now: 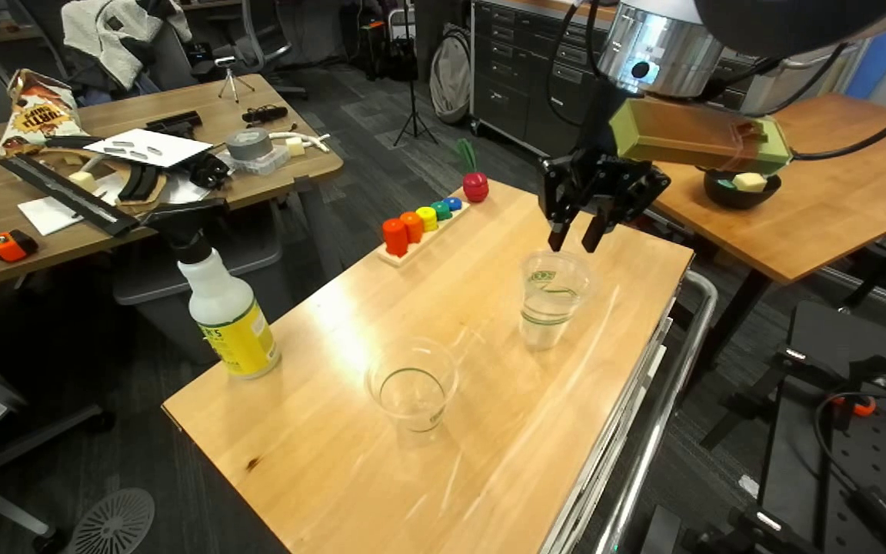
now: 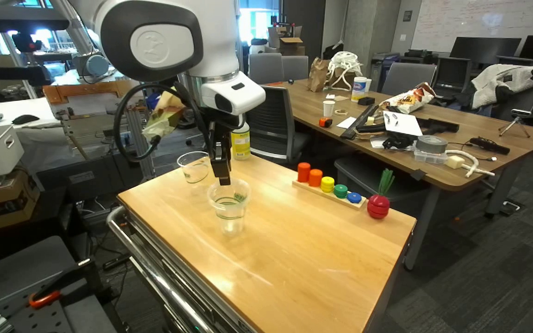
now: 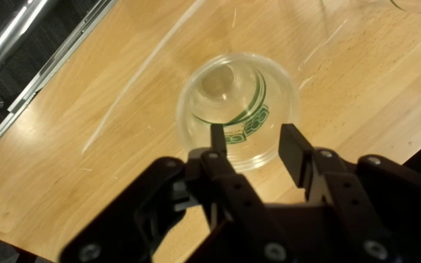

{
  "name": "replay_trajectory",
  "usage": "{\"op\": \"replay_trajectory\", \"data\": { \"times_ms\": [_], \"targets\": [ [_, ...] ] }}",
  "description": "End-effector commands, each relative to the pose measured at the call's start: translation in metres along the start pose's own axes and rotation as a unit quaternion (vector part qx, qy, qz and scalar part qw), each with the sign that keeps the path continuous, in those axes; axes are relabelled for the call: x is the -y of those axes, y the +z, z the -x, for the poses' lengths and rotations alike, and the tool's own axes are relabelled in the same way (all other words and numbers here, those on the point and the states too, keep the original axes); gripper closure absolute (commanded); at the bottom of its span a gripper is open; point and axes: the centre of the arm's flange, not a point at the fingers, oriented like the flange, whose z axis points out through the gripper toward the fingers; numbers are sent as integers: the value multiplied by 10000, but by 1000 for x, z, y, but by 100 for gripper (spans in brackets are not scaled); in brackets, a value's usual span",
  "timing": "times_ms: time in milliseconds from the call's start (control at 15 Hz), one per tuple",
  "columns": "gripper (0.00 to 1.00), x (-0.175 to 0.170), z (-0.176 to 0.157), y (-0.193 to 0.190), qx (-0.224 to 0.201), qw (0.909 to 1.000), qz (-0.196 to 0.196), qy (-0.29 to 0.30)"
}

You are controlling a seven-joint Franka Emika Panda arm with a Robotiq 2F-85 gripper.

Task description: Stack the four clear cups together

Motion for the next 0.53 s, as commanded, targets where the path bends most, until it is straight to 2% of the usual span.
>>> {"op": "replay_trajectory", "data": {
  "times_ms": [0,200,467],
  "targets": [
    [24,2,-5,-2,-205,9998,61,-61],
    [2,1,-8,0,-249,9994,210,-102],
    [0,0,-9,10,-400,9973,584,-209]
  ]
}}
